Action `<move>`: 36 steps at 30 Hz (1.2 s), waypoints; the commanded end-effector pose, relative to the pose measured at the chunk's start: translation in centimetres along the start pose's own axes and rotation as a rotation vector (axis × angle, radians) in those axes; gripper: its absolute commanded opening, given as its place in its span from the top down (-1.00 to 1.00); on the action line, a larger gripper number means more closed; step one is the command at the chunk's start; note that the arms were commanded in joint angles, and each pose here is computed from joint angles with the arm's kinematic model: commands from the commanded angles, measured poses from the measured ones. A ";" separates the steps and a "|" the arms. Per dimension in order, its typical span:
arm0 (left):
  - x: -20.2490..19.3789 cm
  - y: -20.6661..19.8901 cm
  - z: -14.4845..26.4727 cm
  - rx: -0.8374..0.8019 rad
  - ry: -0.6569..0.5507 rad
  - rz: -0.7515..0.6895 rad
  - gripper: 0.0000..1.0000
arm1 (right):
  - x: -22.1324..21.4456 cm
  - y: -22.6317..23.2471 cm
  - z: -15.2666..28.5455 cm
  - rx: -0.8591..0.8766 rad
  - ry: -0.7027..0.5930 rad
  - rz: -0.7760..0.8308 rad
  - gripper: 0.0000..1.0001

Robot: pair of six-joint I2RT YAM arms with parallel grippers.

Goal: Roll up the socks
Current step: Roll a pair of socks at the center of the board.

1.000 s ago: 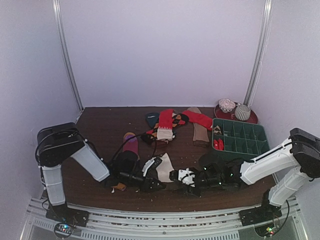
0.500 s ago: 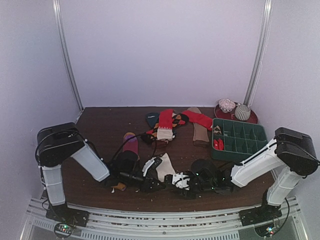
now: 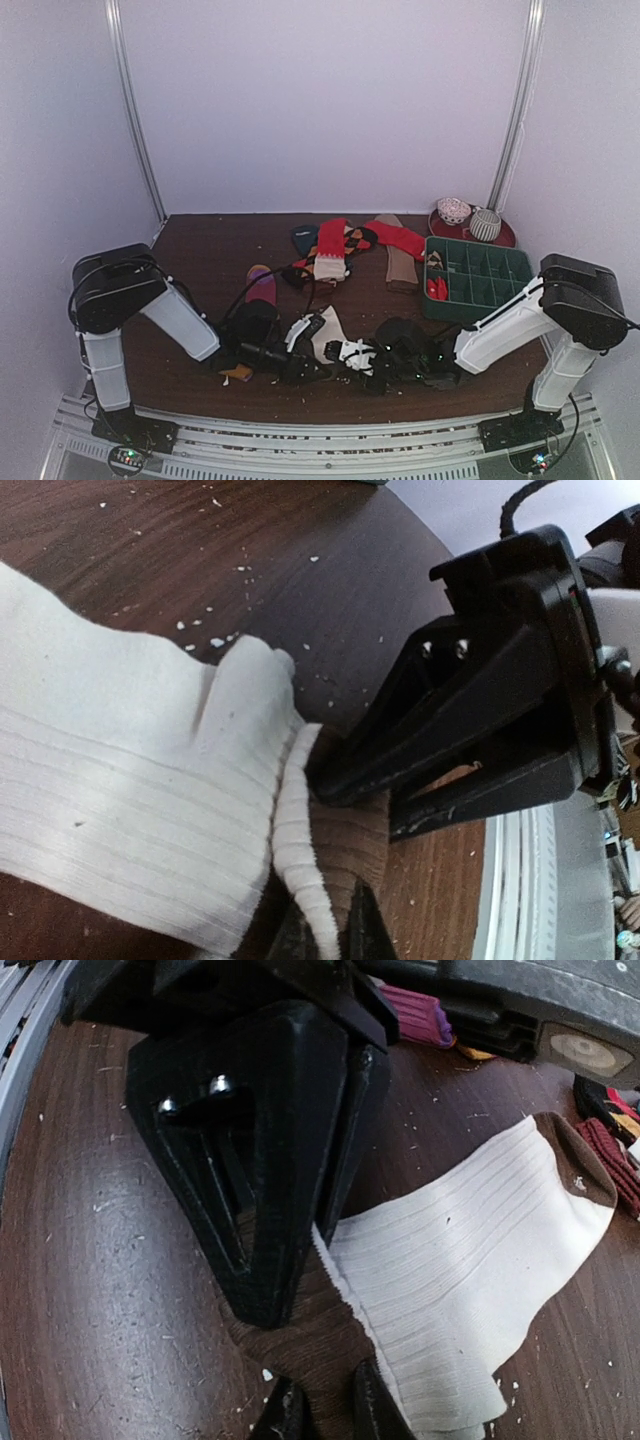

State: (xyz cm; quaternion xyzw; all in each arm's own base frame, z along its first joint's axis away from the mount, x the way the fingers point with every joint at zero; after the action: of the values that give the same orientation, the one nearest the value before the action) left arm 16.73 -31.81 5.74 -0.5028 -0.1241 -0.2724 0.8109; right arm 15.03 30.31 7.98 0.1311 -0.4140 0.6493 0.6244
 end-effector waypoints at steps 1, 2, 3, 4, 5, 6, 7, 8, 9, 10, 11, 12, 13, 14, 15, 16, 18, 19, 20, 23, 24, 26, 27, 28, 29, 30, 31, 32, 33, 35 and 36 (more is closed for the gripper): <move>-6.4 4.6 1.4 0.337 0.296 0.160 0.63 | -4.8 3.0 -1.1 0.172 0.279 -0.138 0.75; -5.7 4.2 1.6 0.351 0.273 0.125 0.43 | -4.8 3.2 -1.1 0.203 0.284 -0.158 0.75; -4.7 3.6 1.9 0.361 0.241 0.084 0.27 | -4.6 3.4 -1.1 0.236 0.281 -0.179 0.75; -3.9 3.0 2.4 0.375 0.210 0.047 0.12 | -4.6 3.6 -1.0 0.270 0.286 -0.197 0.75; -3.2 2.4 2.8 0.386 0.184 0.009 0.00 | -4.5 3.8 -0.9 0.303 0.297 -0.217 0.75; -2.4 1.8 3.4 0.399 0.153 -0.029 -0.06 | -4.3 3.9 -0.8 0.333 0.290 -0.237 0.75; -1.8 1.1 4.0 0.409 0.120 -0.070 -0.11 | -4.2 4.1 -0.7 0.365 0.301 -0.262 0.75; -1.4 0.5 4.7 0.414 0.094 -0.111 -0.19 | -4.1 4.1 -0.6 0.393 0.302 -0.288 0.75; -0.9 -0.2 5.3 0.413 0.058 -0.148 -0.25 | -3.9 4.2 -0.5 0.428 0.302 -0.312 0.75; -0.6 -0.9 6.1 0.413 0.022 -0.183 -0.31 | -3.8 4.2 -0.5 0.462 0.303 -0.334 0.75; -0.4 -1.4 6.8 0.406 -0.016 -0.219 -0.36 | -3.7 4.3 -0.4 0.499 0.307 -0.358 0.75; -0.3 -2.1 7.5 0.388 -0.060 -0.257 -0.39 | -3.7 4.2 -0.5 0.533 0.315 -0.385 0.75; -0.3 -2.8 8.1 0.372 -0.104 -0.296 -0.43 | -3.7 4.3 -0.5 0.583 0.323 -0.419 0.75; -0.1 -3.6 8.7 0.350 -0.161 -0.339 -0.44 | -3.7 4.1 -0.7 0.623 0.333 -0.465 0.75; -0.2 -4.3 9.2 0.327 -0.208 -0.387 -0.44 | -3.8 4.0 -0.9 0.656 0.356 -0.503 0.75; -0.3 -4.9 9.6 0.308 -0.253 -0.433 -0.45 | -4.0 3.8 -1.1 0.678 0.380 -0.539 0.74; -0.2 -6.2 10.4 0.249 -0.346 -0.510 -0.45 | -4.4 3.0 -1.8 0.697 0.431 -0.627 0.74; -0.2 -6.5 10.5 0.223 -0.370 -0.532 -0.45 | -4.6 2.7 -2.0 0.712 0.449 -0.671 0.74; -0.2 -6.7 10.5 0.206 -0.381 -0.550 -0.45 | -4.6 2.3 -2.2 0.722 0.460 -0.710 0.74; 0.1 -6.6 9.5 0.175 -0.359 -0.589 -0.44 | -4.6 1.5 -2.6 0.744 0.484 -0.770 0.74; 0.1 -6.4 9.0 0.173 -0.340 -0.597 -0.43 | -4.7 1.4 -2.7 0.754 0.496 -0.773 0.73; 0.4 -5.9 7.9 0.175 -0.315 -0.612 -0.42 | -4.8 1.3 -2.7 0.777 0.517 -0.784 0.73; 0.4 -5.6 7.4 0.171 -0.303 -0.619 -0.42 | -4.9 1.3 -2.8 0.789 0.525 -0.790 0.73; 0.4 -5.4 6.9 0.168 -0.297 -0.627 -0.41 | -5.1 1.2 -2.8 0.794 0.532 -0.795 0.73; 0.5 -5.2 6.5 0.161 -0.288 -0.634 -0.41 | -5.2 1.2 -2.8 0.798 0.540 -0.799 0.73; 0.5 -5.0 6.0 0.152 -0.279 -0.638 -0.39 | -5.3 1.1 -2.8 0.805 0.548 -0.805 0.73; 0.6 -4.9 5.6 0.143 -0.270 -0.642 -0.37 | -5.3 1.0 -2.8 0.807 0.552 -0.812 0.73; 0.6 -4.8 5.2 0.130 -0.257 -0.640 -0.35 | -5.4 0.8 -2.9 0.805 0.554 -0.818 0.73; 0.6 -4.7 4.9 0.118 -0.247 -0.640 -0.31 | -5.4 0.7 -2.8 0.809 0.555 -0.819 0.73; 0.4 -4.4 4.4 0.097 -0.232 -0.632 -0.26 | -5.4 0.3 -2.9 0.813 0.551 -0.830 0.73; 0.3 -4.3 4.3 0.090 -0.229 -0.627 -0.23 | -5.4 0.2 -2.9 0.813 0.552 -0.830 0.72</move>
State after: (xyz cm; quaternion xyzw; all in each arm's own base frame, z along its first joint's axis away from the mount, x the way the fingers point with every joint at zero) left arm 14.75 -28.24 9.92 -0.3927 -0.3524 -0.4263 0.7348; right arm 20.46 33.47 8.00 0.4276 -0.0585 0.5222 0.7356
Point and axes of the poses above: each gripper's point midway between its finger pads, its own z axis back along the fingers, its own y axis along the line the jaws close on, x = y × z, the point moved 9 cm from there along z, back along the fingers, and after that the axes turned 13 degrees about z, right-handed, at the moved point
